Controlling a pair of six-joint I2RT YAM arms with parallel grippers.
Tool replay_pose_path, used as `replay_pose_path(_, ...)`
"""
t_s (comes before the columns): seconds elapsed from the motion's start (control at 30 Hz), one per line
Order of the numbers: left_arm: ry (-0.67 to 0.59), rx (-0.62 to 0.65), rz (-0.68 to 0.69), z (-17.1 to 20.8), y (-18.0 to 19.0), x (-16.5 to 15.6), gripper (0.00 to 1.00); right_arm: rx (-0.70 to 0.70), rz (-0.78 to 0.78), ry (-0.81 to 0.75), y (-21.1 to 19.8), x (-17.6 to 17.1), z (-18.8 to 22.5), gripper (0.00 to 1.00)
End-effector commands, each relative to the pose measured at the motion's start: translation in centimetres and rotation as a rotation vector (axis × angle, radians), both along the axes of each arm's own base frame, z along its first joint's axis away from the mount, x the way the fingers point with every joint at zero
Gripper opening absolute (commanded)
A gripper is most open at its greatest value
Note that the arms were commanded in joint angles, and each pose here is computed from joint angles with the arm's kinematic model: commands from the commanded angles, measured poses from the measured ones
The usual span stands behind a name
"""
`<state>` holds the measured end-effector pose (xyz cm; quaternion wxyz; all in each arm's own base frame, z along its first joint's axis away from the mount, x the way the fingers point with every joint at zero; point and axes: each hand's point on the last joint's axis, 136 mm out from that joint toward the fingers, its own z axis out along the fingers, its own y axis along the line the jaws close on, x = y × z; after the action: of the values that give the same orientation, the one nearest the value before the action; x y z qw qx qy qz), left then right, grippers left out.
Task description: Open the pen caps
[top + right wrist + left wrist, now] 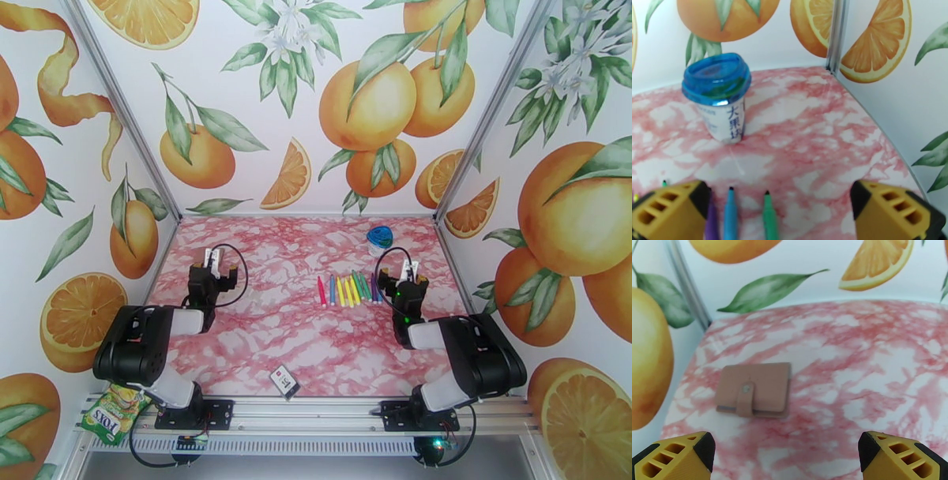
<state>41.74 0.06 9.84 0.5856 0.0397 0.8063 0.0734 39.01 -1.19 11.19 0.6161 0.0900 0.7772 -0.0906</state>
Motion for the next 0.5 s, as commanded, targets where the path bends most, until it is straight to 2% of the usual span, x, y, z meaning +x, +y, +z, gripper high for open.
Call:
replay_pose_path(0.0,-0.038,-0.036,-0.052,0.47,-0.67,0.09,1.0,0.025,0.015,-0.021,0.28,0.44,0.59,1.0)
replay_pose_path(0.47,-0.04,-0.046,-0.061,0.46,-0.66,0.02,1.0,0.023,0.018,-0.022,0.31,0.44,0.59,1.0)
